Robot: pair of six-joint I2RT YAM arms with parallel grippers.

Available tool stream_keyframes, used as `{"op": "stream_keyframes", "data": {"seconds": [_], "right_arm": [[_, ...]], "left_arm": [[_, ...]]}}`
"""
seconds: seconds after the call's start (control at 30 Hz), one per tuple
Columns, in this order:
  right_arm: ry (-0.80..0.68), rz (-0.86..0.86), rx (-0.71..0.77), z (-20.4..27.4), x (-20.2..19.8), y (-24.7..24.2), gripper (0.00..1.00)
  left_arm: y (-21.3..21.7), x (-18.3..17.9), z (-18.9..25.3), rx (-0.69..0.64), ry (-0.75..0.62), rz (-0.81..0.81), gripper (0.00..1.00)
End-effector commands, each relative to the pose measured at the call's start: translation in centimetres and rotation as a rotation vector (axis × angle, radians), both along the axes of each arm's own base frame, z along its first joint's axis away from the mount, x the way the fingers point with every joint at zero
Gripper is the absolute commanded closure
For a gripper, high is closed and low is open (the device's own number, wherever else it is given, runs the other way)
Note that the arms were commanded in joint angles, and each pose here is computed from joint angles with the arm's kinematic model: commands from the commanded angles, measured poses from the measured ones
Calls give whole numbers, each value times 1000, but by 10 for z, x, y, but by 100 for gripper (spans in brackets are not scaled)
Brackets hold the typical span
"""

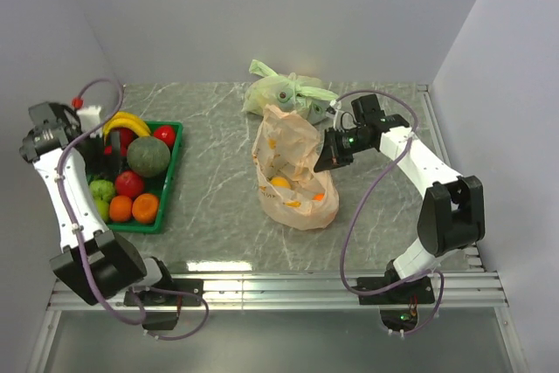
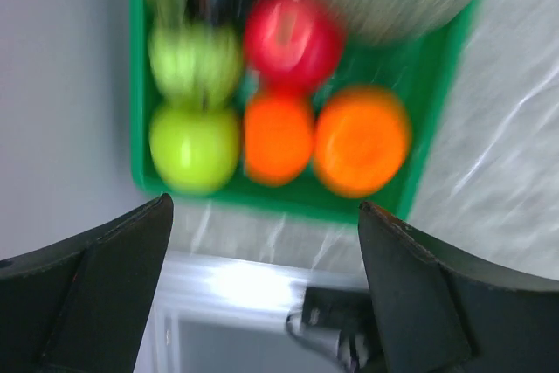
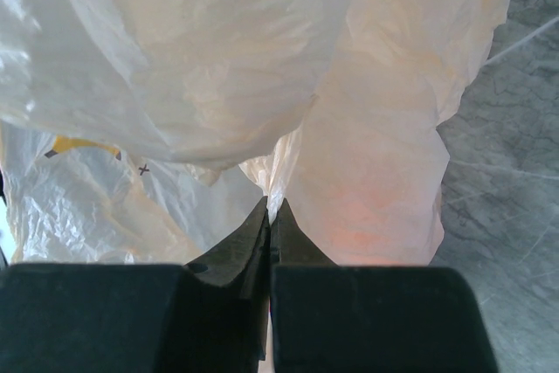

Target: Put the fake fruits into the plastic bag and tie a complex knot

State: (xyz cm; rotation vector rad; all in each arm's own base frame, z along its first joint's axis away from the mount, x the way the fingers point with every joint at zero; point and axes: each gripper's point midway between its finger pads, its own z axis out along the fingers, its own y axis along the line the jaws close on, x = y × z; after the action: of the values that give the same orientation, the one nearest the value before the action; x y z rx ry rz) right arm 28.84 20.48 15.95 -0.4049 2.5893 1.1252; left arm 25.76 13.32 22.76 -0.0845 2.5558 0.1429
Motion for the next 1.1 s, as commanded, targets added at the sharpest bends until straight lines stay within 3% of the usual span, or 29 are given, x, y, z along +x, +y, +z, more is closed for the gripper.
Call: {"op": "stream_keyframes", "data": {"seconds": [0.0,0.27,0.57,0.73,1.07], "right_arm": [[-56,14,-5,12,10,-1,100],[-53,9,-18,8,13,-2,100],[-46,6,-15,7,12,-2,100],[-50,1,-18,8,13,-3,100],[-44,3,-12,11,13,-1,100]], "left_arm": [[10,-64,-40,34,234,-43,8],[52,-94,-88,111,319,-56,11],[78,-65,-102,125,296,-82,11],[75,-61,-121,55,323,-96,8],[77,-54,-154,40,320,-114,7]]}}
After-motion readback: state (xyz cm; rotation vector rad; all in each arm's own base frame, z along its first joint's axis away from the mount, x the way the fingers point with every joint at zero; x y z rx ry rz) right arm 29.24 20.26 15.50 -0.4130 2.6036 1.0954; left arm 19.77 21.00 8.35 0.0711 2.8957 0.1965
